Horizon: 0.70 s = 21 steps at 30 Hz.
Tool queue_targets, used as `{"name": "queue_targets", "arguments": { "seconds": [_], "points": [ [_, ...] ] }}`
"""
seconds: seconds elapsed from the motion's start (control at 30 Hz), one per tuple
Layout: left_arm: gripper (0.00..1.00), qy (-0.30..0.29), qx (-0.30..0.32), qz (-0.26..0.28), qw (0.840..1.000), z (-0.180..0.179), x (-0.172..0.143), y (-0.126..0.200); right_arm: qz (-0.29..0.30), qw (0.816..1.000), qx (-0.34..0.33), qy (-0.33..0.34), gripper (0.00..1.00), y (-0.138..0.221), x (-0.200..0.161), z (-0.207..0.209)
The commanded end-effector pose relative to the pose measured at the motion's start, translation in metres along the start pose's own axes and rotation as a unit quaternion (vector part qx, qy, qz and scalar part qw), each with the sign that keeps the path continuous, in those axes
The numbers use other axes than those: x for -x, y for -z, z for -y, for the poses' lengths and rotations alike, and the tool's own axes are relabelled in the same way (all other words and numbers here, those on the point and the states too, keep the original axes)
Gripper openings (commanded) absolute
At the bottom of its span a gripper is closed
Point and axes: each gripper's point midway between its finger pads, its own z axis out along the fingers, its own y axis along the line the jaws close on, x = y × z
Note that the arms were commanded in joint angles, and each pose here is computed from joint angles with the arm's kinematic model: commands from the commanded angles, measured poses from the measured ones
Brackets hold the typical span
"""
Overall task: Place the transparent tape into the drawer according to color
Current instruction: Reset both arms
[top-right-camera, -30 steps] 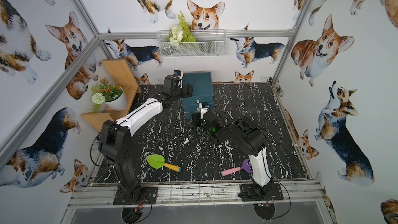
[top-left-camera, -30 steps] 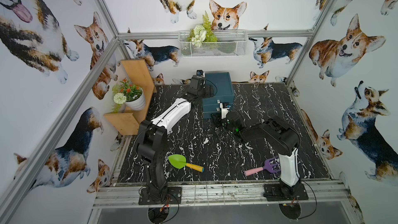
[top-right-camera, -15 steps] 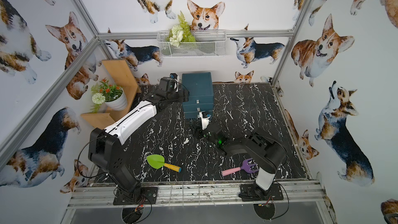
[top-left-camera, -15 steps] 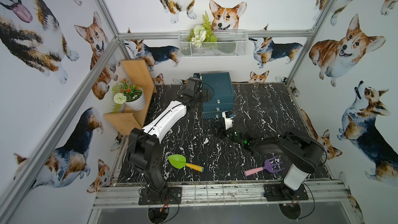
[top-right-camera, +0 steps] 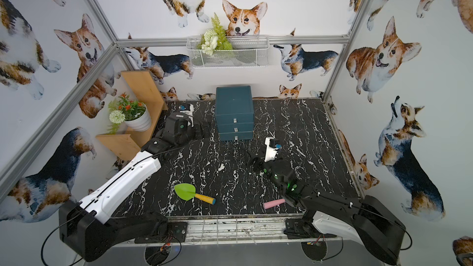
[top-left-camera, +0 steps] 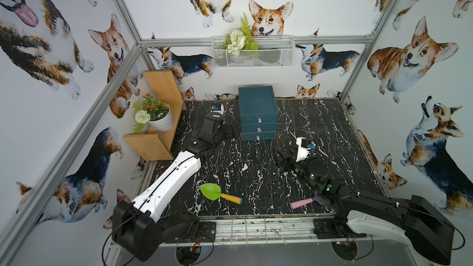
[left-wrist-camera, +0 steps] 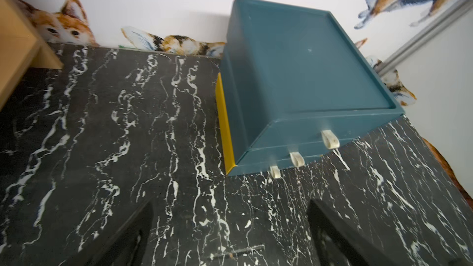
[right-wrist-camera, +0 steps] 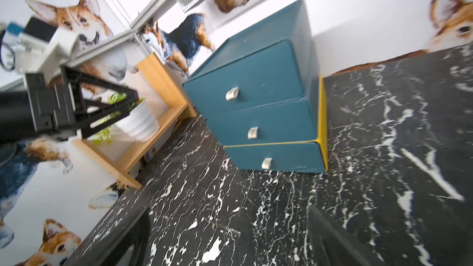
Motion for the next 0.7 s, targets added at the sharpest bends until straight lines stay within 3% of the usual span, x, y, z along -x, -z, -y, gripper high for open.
{"name": "queue_targets", "arguments": {
  "seconds": [0.0, 0.13, 0.23, 0.47, 0.57, 0.67],
  "points": [
    [1.00, 0.005, 0.042, 0.054, 0.998, -0.017, 0.015, 0.005, 0.038, 0.993, -0.109, -0.002, 1.00, 0.014, 0.014, 0.041],
    [1.00, -0.011, 0.088, 0.025, 0.996, -0.036, -0.002, -0.009, 0.061, 0.988, -0.141, 0.002, 1.00, 0.024, 0.030, 0.050],
    [1.00, 0.013, 0.135, 0.024, 0.990, -0.061, -0.004, -0.017, 0.065, 0.981, -0.181, 0.012, 1.00, 0.026, 0.036, 0.061],
    [0.99, 0.017, 0.104, 0.123, 0.987, -0.071, 0.009, -0.017, 0.062, 0.972, -0.224, 0.046, 1.00, 0.023, 0.042, 0.088],
    [1.00, -0.014, 0.125, 0.158, 0.979, -0.084, 0.002, -0.019, 0.074, 0.969, -0.233, 0.041, 1.00, 0.019, 0.048, 0.101],
    [0.99, -0.043, 0.178, 0.169, 0.968, -0.109, -0.001, -0.022, 0.088, 0.962, -0.246, 0.079, 1.00, 0.018, 0.052, 0.105]
  ]
}}
